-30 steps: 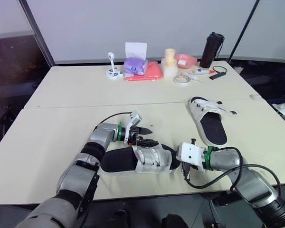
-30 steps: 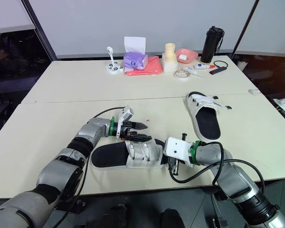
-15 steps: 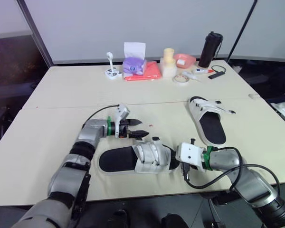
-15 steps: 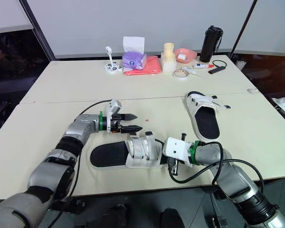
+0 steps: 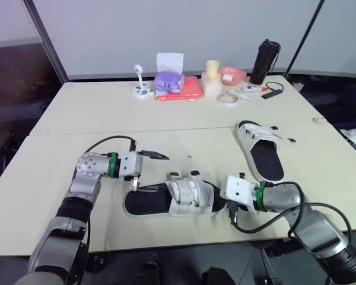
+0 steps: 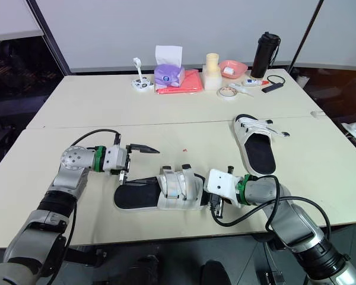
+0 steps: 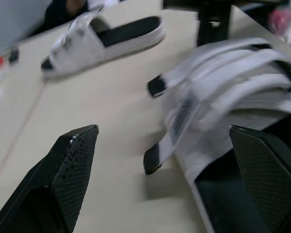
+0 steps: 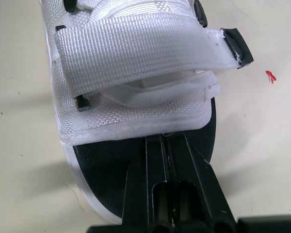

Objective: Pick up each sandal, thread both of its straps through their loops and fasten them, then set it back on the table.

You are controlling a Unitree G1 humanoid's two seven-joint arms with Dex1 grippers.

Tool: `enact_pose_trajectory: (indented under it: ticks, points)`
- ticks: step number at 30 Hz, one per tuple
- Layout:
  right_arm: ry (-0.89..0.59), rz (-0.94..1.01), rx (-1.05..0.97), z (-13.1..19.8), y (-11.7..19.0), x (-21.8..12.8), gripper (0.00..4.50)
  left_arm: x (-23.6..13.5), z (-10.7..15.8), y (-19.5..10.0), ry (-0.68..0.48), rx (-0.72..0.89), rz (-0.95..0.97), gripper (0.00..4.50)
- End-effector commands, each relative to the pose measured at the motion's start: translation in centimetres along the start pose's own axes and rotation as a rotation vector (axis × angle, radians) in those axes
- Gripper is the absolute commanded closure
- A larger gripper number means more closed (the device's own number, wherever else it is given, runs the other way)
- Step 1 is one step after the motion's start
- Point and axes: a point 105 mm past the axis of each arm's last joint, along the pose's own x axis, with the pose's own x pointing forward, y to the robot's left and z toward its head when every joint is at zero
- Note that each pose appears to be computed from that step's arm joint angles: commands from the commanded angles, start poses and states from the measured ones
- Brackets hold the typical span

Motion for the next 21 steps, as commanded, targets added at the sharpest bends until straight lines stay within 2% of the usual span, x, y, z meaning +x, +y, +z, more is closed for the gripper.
enact_pose_trajectory:
  ticks: [1,7,14,18,21]
  points:
    - [-0.055,-0.044,-0.008,2.0,-0.9,-1.7,4.50,-0.3,0.8,0.3,-0.016,0.146,-0.006,0.06]
    - [-0.078,-0.093,0.050,3.2,-1.1,-4.7,4.50,0.5,0.6,-0.5,0.007,0.358,-0.125,0.06]
    - [-0.293,-0.145,0.213,7.7,-1.8,-8.7,4.50,2.2,0.5,-0.7,-0.024,0.470,-0.141,0.06]
    - [-0.419,-0.230,0.264,10.1,-3.4,-10.8,4.50,3.5,0.8,-1.0,-0.062,0.524,-0.127,0.06]
    - [-0.443,-0.256,0.279,10.9,-3.8,-11.4,4.50,4.3,0.9,-1.3,-0.076,0.553,-0.120,0.06]
